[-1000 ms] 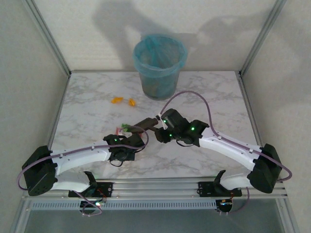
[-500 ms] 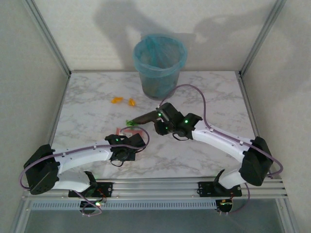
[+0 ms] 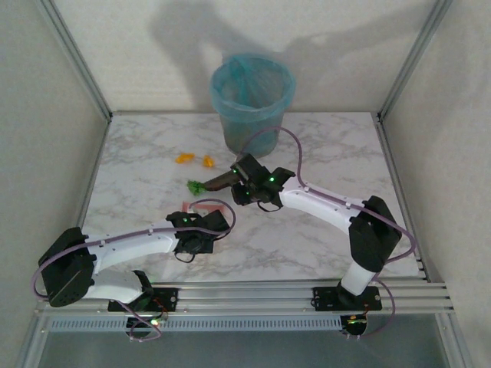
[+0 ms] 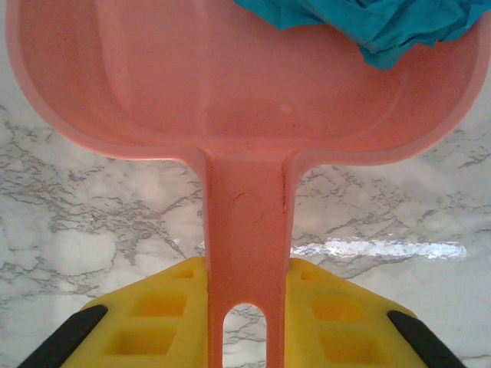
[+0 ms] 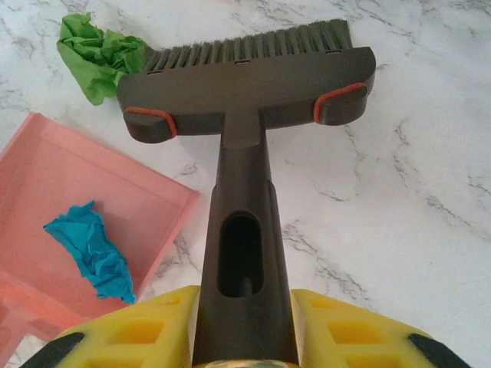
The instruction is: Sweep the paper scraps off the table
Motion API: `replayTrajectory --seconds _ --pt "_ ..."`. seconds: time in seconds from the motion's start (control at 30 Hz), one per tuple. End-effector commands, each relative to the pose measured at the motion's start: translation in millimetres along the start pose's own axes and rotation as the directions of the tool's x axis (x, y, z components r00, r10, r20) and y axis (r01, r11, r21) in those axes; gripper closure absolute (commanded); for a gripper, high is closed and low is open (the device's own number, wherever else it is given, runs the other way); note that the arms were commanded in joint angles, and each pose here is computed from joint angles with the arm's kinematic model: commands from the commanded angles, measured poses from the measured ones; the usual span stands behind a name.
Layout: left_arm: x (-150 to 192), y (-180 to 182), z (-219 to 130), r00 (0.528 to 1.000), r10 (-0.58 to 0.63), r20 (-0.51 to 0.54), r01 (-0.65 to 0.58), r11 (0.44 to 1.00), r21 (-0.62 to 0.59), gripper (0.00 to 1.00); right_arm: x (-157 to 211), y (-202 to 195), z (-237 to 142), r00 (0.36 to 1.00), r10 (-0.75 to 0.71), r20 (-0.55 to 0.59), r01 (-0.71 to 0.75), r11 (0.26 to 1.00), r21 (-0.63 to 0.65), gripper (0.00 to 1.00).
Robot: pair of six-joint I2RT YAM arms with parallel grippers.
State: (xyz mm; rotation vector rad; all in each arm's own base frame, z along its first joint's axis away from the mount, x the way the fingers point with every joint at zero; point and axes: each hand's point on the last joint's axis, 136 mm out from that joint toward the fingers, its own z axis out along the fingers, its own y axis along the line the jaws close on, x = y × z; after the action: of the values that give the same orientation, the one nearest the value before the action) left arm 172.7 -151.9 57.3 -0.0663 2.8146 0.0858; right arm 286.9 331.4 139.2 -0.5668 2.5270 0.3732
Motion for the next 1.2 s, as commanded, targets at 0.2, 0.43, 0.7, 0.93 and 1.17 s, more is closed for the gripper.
replayTrajectory --seconds 0.2,0.43,0.7,0.93,1.17 --pt "-12 18 1 0.999 -0.033 0.014 0.034 0.997 -0.074 1.00 19 -1 -20 1.000 -0.014 -0.022 0.013 0.999 -0.051 1.00" --pt "-13 25 -3 0.998 -0.064 0.023 0.065 0.995 -0.078 1.00 -3 2 -65 0.994 0.043 0.102 -0.032 0.994 -0.104 1.00" --pt "-4 29 -3 0.996 -0.087 0.006 0.087 0.994 -0.058 1.00 -34 15 -47 0.993 0.024 0.114 -0.014 0.996 -0.090 1.00" --pt "1 29 1 0.997 -0.068 -0.028 0.066 0.995 -0.072 1.00 -54 32 -10 0.997 -0.040 0.064 0.043 0.998 -0.046 1.00" --pt "2 33 3 0.997 -0.061 -0.050 0.056 0.994 -0.093 1.00 -38 35 13 0.994 -0.109 0.006 0.109 0.994 0.013 1.00"
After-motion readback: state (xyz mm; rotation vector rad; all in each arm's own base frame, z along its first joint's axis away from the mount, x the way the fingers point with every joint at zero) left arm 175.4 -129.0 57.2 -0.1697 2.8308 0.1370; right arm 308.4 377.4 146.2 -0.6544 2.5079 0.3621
